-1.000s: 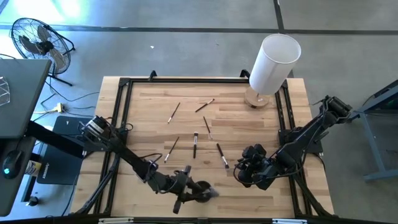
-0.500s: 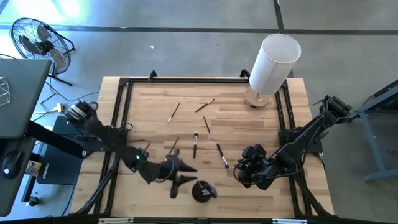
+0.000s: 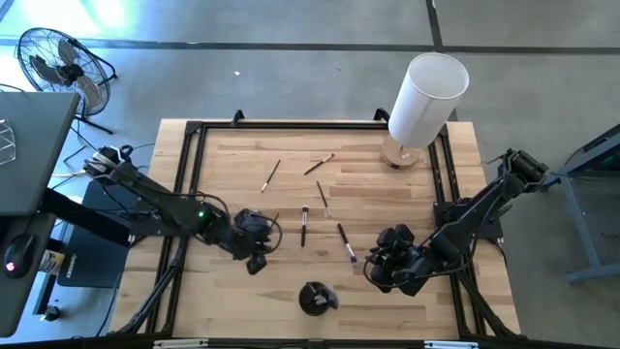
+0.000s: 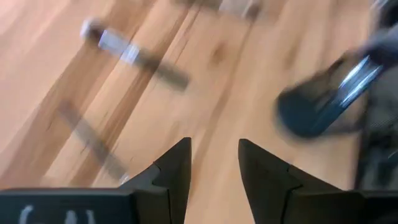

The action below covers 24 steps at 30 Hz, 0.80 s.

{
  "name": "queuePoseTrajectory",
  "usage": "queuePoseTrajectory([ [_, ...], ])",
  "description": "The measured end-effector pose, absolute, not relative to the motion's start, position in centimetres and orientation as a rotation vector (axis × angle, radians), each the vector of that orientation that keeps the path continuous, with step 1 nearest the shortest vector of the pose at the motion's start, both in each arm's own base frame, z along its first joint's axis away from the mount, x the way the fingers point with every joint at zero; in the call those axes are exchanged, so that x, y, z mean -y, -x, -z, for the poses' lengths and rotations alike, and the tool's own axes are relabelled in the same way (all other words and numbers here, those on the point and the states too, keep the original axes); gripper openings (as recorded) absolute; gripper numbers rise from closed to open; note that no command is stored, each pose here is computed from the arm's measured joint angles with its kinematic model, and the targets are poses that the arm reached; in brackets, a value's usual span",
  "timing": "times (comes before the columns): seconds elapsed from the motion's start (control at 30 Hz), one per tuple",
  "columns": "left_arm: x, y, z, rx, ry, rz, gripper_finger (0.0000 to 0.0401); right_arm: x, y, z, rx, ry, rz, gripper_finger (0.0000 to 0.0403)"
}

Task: Put items in baskets/containers
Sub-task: Put the brow brush into the black pen holder

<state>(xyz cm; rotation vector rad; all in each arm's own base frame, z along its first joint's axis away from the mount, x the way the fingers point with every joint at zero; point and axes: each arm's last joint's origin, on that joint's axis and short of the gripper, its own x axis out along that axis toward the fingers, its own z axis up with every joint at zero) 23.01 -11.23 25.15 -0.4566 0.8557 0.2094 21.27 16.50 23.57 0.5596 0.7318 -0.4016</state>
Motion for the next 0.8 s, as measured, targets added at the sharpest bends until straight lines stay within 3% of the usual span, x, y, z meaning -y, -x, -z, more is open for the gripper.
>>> queuePoseTrajectory([
  [0.13, 11.1, -22.3, -24.6, -0.940, 0.388, -0.217, 0.0099, -16.2, -21.6, -23.6, -0.720, -0.577, 0.413, 0.0114],
  [0.3, 12.4, -21.7, -24.3, -0.811, 0.191, -0.092, 0.0014, -15.4, -22.9, -23.8, -0.652, -0.604, 0.440, 0.0076],
  [0.43, 12.1, -19.5, -24.2, -0.732, 0.157, -0.058, 0.0015, -14.4, -25.2, -23.8, -0.609, -0.585, 0.393, 0.0010],
  [0.6, 9.7, -16.3, -24.2, -0.649, 0.173, -0.025, 0.0004, -11.9, -28.4, -24.5, -0.673, -0.572, 0.420, 0.0003],
  [0.8, 7.0, -12.5, -24.8, -0.501, 0.185, -0.001, 0.0002, -9.1, -31.1, -25.5, -0.945, -0.555, 0.626, 0.0002],
])
